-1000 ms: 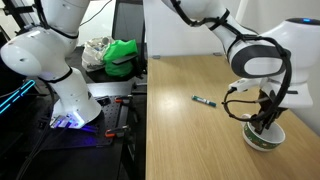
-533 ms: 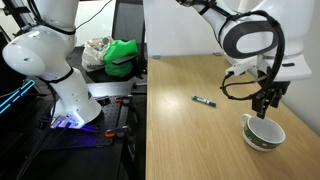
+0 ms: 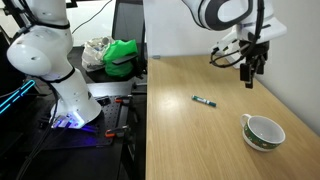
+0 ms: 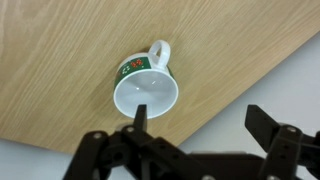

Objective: Move the mug cup from the left to the right

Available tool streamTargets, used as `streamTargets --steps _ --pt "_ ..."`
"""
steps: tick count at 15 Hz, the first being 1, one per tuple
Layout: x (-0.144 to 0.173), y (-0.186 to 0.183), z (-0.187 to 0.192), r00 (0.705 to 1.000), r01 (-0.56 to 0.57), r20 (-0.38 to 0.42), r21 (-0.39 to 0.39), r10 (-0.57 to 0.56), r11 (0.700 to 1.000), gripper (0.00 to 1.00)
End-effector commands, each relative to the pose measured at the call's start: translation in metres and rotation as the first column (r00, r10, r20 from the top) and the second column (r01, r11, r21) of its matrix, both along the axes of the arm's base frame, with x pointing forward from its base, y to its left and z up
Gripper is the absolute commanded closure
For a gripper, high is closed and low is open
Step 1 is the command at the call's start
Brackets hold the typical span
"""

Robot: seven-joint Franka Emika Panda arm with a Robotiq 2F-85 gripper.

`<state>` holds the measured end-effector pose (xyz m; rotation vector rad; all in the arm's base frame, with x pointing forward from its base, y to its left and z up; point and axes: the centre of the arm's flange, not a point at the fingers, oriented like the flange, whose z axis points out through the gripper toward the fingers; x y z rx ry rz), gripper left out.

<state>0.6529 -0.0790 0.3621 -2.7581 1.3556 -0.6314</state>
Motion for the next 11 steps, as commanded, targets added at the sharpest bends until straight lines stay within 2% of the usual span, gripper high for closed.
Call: streamTargets --steps 1,7,8,11 --pt "-0.038 0.033 0.03 0.996 -0.089 -0.02 0.022 0.09 0.996 0.0" --pt "-0.059 0.075 0.05 0.977 -0.191 -0.093 0.008 0.191 0.982 0.0" --pt "-0.039 0.067 0.038 0.986 -0.154 -0.065 0.018 0.155 0.988 0.0" --pt "-0.046 0.077 0.043 0.982 -0.174 -0.074 0.016 0.175 0.985 0.0"
